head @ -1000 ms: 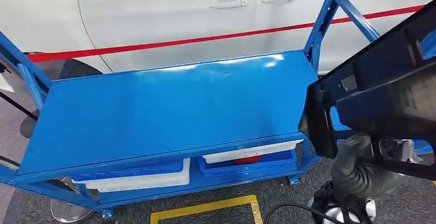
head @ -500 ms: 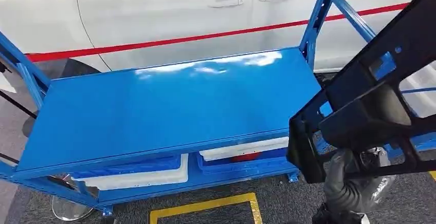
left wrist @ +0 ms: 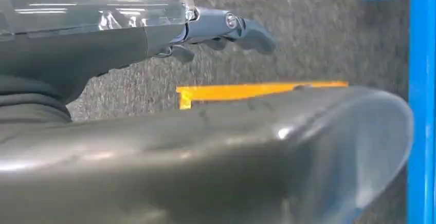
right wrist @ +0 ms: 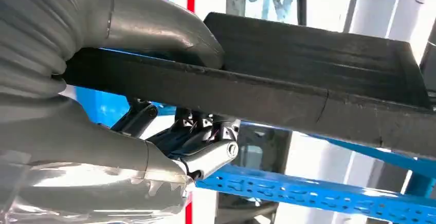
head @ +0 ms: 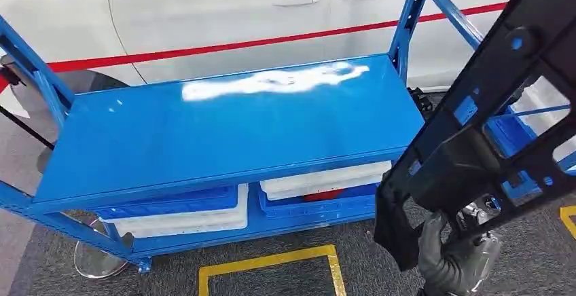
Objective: Take the parts from the cabinet and place them on the table.
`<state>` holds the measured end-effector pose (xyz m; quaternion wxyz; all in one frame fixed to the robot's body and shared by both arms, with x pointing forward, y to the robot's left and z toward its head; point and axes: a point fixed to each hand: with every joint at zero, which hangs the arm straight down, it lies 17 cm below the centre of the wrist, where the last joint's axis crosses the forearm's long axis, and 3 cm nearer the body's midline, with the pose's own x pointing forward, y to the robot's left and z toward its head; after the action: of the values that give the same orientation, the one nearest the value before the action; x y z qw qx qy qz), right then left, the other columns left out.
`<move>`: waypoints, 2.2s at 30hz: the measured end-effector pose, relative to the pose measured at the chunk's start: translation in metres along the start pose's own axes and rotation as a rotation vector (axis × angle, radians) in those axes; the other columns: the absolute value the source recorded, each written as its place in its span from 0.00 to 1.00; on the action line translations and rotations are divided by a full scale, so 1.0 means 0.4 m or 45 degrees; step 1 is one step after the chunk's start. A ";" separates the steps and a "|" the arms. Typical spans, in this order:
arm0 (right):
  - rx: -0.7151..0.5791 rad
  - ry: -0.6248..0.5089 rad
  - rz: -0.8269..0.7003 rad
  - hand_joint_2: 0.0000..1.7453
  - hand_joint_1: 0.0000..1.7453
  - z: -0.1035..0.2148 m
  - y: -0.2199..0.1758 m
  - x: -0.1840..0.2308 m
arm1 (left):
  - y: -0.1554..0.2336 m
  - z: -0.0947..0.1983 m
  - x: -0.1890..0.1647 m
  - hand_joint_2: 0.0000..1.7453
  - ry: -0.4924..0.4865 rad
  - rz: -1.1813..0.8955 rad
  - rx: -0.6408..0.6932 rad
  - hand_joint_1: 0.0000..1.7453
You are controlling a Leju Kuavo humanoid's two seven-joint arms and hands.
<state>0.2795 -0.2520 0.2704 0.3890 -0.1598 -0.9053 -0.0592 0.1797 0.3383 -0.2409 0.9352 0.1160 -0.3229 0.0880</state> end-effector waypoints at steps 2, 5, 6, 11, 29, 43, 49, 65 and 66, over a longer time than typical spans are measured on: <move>-0.007 0.025 0.000 1.00 1.00 0.009 -0.005 -0.008 | 0.000 0.001 -0.002 0.00 0.001 -0.002 -0.002 0.00; -0.010 0.041 0.001 1.00 1.00 0.015 -0.008 -0.013 | -0.002 0.002 -0.005 0.00 0.003 -0.002 -0.006 0.00; -0.008 0.046 0.002 1.00 1.00 0.018 -0.008 -0.015 | -0.002 0.002 -0.004 0.00 0.003 -0.002 -0.006 0.00; -0.005 0.054 0.003 1.00 1.00 0.022 -0.008 -0.019 | -0.002 0.000 0.001 0.00 -0.001 -0.001 -0.004 0.00; -0.056 0.130 -0.052 1.00 1.00 0.025 -0.022 -0.034 | -0.023 -0.026 0.074 0.00 -0.055 -0.069 -0.054 0.00; -0.068 0.151 -0.016 1.00 1.00 0.033 -0.037 -0.024 | -0.064 -0.036 0.117 0.00 -0.083 -0.125 -0.121 0.00; -0.066 0.162 0.016 1.00 1.00 0.039 -0.039 -0.019 | -0.081 -0.032 0.108 0.00 -0.063 -0.142 -0.140 0.00; -0.107 0.172 0.012 1.00 1.00 0.037 -0.050 -0.009 | -0.102 -0.044 0.158 0.00 -0.106 -0.188 -0.184 0.00; -0.107 0.174 0.013 1.00 1.00 0.038 -0.051 -0.010 | -0.104 -0.042 0.153 0.00 -0.101 -0.188 -0.185 0.00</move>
<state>0.2649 -0.2685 0.2575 0.4430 -0.1761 -0.8726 -0.1060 0.2467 0.3086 -0.2221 0.9315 0.0748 -0.3559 -0.0096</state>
